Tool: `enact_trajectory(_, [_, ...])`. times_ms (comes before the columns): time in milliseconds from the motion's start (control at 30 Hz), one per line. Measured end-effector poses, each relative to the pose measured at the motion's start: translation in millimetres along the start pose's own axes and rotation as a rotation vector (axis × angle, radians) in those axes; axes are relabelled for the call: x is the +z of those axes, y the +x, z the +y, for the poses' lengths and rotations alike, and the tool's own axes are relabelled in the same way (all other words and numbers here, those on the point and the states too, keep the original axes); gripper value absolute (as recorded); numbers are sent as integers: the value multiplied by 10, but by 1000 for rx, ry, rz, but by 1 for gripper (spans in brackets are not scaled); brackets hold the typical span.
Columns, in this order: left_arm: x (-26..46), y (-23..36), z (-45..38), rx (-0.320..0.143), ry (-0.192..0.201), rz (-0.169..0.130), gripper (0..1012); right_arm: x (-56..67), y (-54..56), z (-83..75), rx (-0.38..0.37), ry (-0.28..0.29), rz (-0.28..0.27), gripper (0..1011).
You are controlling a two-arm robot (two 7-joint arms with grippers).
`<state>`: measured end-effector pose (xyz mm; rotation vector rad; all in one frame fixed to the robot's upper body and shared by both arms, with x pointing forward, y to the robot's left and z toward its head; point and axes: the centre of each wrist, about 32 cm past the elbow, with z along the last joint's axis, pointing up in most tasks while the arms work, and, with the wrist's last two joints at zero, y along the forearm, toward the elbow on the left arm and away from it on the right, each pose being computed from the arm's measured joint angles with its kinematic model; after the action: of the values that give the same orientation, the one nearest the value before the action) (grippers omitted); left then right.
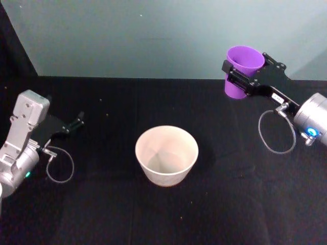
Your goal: Pick up the cup and pour the mung beans from the cup into the bowl.
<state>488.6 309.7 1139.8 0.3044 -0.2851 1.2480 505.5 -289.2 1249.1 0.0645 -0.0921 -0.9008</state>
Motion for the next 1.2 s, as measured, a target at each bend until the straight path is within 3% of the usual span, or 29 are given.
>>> enact_trajectory(1200, [0,0,0,0,0,0,1000,0,0,0,0,0,0,751])
